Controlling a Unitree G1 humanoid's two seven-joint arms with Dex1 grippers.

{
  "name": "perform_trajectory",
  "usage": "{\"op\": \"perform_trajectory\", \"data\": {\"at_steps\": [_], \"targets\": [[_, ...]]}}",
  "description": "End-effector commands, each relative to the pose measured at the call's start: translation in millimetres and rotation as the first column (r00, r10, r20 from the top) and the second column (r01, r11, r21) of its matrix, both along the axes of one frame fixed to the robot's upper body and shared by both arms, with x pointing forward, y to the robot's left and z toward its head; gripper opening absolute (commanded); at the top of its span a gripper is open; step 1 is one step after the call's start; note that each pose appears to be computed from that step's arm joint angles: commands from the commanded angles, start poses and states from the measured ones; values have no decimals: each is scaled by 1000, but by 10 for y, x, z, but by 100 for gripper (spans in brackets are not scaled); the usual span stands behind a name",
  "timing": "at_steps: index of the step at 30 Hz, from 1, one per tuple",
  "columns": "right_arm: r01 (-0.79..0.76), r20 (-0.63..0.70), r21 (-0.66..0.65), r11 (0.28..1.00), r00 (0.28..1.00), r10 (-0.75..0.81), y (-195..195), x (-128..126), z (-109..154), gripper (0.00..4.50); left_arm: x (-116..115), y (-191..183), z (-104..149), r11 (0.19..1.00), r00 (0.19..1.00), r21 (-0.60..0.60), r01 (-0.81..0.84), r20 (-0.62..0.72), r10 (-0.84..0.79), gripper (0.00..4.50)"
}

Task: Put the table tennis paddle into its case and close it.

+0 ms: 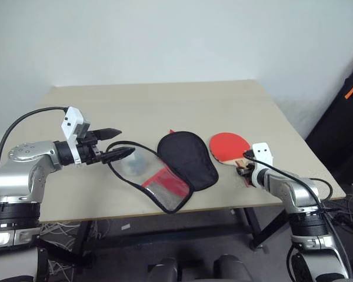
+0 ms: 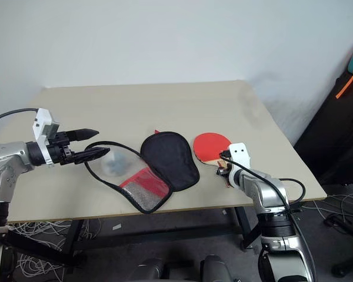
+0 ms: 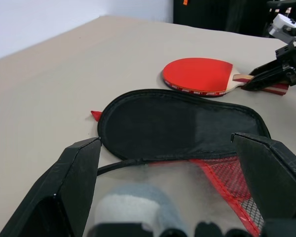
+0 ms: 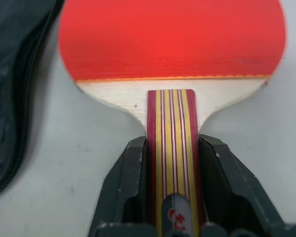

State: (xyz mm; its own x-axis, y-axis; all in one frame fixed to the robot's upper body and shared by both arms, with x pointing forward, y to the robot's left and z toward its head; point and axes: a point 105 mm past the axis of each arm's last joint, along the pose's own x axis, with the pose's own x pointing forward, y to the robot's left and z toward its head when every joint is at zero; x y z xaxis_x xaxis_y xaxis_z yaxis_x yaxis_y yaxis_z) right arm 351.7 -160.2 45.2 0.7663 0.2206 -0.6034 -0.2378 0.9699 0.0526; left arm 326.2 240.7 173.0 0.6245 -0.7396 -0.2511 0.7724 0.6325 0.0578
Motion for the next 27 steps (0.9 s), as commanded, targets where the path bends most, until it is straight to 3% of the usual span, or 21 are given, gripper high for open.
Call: {"op": "perform_trajectory", "data": {"at_steps": [1,4,9,12,15,19,27], "targets": [[129,167,-8,992,978,-126,-197,252,410,112,-3,-11,130,1000,998,6,3,59,-3,450],[132,253,67,989,957,-145,-106,365,686,112,-5,-3,123,1000,998,5,-2,57,2,450],[-67,325,107,992,945,28,474,372,1015,112,3,-11,108,1000,999,4,-6,52,6,450],[-143,330,108,984,939,100,777,324,1083,112,13,-15,105,1000,999,5,-7,50,7,450],[-235,296,109,966,935,195,1198,216,1011,112,20,-33,99,1000,999,4,-4,46,4,450],[-274,230,88,958,941,248,1419,145,785,112,18,-34,90,1000,999,1,-6,41,6,450],[-272,174,23,962,949,264,1472,208,480,112,-18,-25,95,1000,999,0,-16,39,16,450]]}}
